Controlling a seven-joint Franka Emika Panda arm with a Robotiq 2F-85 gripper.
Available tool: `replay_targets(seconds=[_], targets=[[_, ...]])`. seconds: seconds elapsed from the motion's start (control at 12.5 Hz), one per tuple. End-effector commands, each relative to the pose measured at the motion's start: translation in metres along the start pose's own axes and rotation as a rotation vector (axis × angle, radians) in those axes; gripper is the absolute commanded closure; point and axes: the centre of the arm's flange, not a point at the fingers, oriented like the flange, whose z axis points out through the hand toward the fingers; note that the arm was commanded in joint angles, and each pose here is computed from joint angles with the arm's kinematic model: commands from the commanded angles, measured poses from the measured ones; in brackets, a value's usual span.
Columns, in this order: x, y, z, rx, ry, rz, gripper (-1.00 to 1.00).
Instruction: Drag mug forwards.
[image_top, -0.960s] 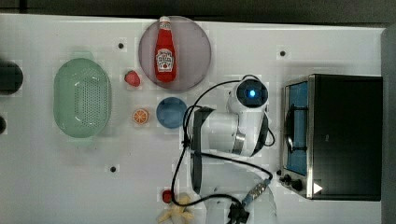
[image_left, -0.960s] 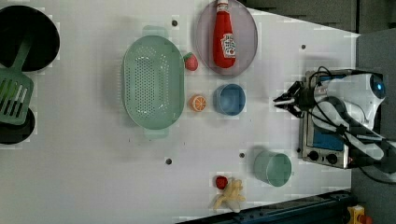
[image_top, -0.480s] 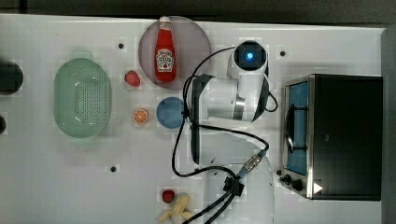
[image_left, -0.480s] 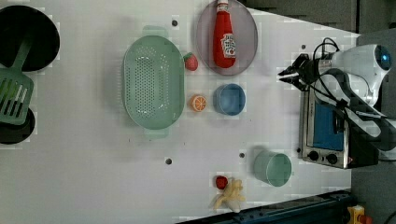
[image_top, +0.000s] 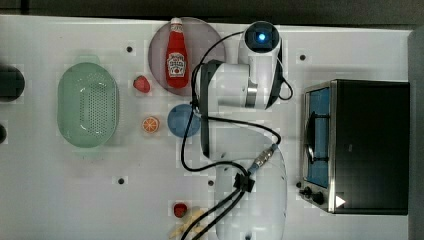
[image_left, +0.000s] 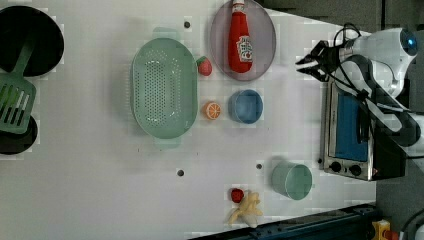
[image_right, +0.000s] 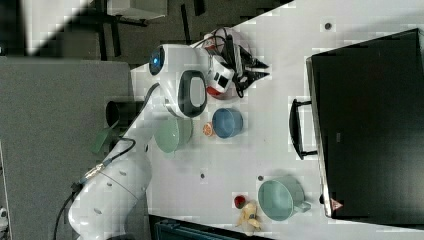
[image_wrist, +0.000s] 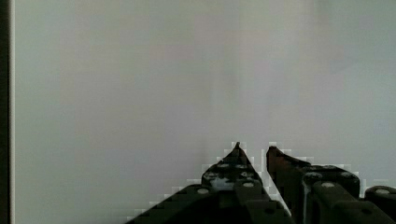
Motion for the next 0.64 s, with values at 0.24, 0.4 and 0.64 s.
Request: replay_targets(seconds=[0.24,0.4,0.64], targets=[[0.008,-0.029,-0.010,0.050,0.017,0.019,0.65],[0.007,-0.040,-0.008,0.064,0.021,0.016,0.65],[0.007,-0.054,-0.011,0.096,0.027,0.013,0.65]])
